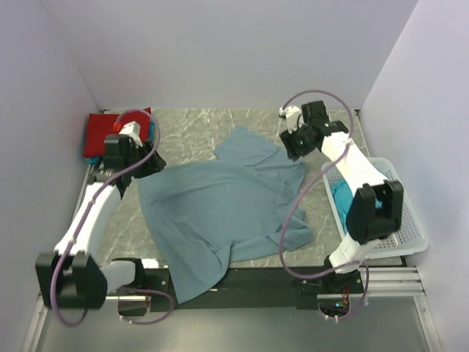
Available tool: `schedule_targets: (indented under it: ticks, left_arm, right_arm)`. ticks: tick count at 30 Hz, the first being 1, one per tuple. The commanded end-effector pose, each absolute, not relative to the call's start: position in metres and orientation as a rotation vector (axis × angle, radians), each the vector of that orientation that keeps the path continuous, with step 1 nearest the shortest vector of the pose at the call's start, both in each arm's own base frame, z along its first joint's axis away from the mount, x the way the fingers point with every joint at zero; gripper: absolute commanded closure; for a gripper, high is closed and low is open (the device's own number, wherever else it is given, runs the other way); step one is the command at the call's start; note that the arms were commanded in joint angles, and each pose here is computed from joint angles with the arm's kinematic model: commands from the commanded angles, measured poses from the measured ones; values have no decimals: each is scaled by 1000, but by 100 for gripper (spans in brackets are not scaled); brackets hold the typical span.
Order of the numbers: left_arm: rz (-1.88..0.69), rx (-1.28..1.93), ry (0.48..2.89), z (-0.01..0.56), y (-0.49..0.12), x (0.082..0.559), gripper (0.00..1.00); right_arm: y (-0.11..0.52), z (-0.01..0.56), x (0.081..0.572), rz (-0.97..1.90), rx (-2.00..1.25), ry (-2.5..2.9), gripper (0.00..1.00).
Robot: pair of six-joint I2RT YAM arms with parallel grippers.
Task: Fold and stack the t-shirts
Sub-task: Flatten the tshirt out
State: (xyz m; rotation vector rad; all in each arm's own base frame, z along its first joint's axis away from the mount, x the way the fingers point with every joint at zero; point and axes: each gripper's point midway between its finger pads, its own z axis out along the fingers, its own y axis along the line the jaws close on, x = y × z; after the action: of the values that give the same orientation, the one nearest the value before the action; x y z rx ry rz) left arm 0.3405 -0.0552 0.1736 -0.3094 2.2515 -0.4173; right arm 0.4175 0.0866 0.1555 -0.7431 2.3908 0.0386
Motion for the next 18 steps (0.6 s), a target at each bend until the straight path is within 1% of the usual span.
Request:
schedule_targets:
  ticks: [1,2,3,4,7,11,18]
  left_arm:
    - [-493,-169,2124,197,-67,329,40]
    - [-506,-149,2103,199,-70,325,38]
    - [-510,-128,2062,208,-70,318,35]
    - [-506,-124,2070,199,-70,311,34]
    - [-493,-103,2033,198,-70,300,33]
    - [-502,-56,1998,208,-80,298,32]
    - [-522,-42,2039,202,-84,299,33]
  right_arm:
    - [128,143,345,427,-897,2441,43]
    - [126,130,332,428,-891,2479,43]
    - [121,123,333,375,-872,2491,43]
    - [117,109,325,344,-862,2530,43]
    - [108,96,321,292,-831,2581,43]
    - [117,82,310,323,-861,2630,43]
    - [116,60,316,235,-836,2709,43]
